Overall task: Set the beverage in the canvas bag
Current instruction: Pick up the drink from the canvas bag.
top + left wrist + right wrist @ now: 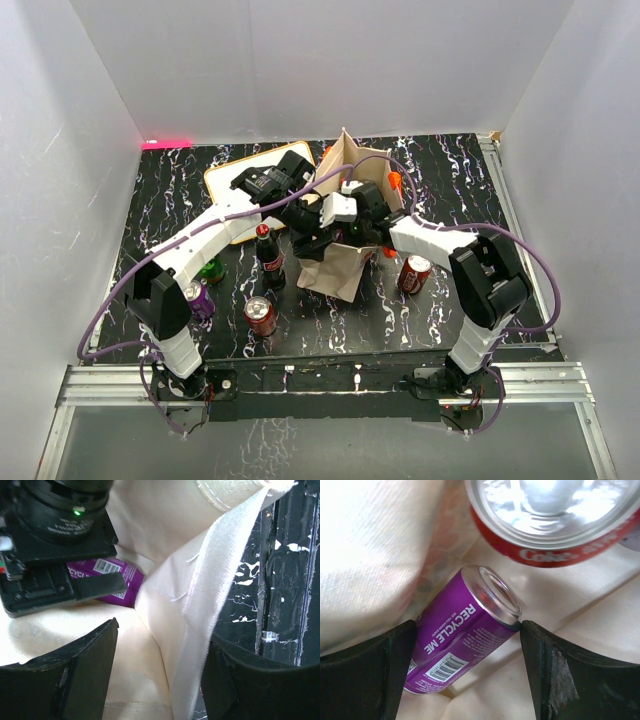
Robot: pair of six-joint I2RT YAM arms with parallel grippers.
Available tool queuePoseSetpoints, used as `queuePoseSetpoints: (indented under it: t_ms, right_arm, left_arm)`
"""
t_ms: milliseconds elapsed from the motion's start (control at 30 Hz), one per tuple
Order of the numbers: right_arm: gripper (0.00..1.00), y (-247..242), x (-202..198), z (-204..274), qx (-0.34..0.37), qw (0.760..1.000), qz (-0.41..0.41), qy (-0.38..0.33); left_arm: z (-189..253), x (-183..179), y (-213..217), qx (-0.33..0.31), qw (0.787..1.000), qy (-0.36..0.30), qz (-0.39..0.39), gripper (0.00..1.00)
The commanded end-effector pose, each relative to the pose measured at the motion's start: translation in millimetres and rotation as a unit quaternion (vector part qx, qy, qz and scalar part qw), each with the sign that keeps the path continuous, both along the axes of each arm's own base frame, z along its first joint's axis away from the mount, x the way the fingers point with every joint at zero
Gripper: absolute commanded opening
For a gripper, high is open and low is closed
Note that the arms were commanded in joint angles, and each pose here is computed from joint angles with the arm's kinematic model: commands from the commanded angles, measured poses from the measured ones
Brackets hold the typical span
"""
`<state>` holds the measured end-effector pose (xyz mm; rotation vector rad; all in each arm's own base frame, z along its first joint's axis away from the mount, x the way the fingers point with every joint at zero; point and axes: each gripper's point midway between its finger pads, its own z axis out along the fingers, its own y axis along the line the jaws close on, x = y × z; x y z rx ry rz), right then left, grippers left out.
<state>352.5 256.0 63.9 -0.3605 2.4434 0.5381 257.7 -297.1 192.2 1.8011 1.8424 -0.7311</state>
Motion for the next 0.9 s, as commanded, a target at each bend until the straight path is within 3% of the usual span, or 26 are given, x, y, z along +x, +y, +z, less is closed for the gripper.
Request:
queuePoseSetpoints:
  t_ms: [0,233,467,733,867]
  right_arm:
    - [0.75,-56.6,-31.3,-32.4,-0.102,0.991,-0.003,0.089]
    - [0.83,-39.0,-37.1,-39.4,-0.066,0.990,-0.002,0.126]
    - [0.87,-13.9,-52.8,-53.8,-0.057,0.986,0.049,0.149]
    - [0.87,-31.5,-61.7,-85.4,-0.108,0.984,0.038,0.137]
    - [0.81,-37.0,-68.1,-95.5,-0.118,0.981,0.037,0.146]
  left_arm:
    - [5.0,-15.3,11.5,0.001,1.000,0.008,-0.014,0.58]
    - [3.8,-21.5,10.1,-0.001,0.999,0.025,-0.032,0.56]
    - [0.1,-18.9,9.7,0.005,0.999,0.024,-0.037,0.56]
    - [-1.4,-16.7,6.9,0.002,0.999,0.025,-0.034,0.56]
    - [-2.7,-17.1,8.0,0.002,0.999,0.021,-0.036,0.57]
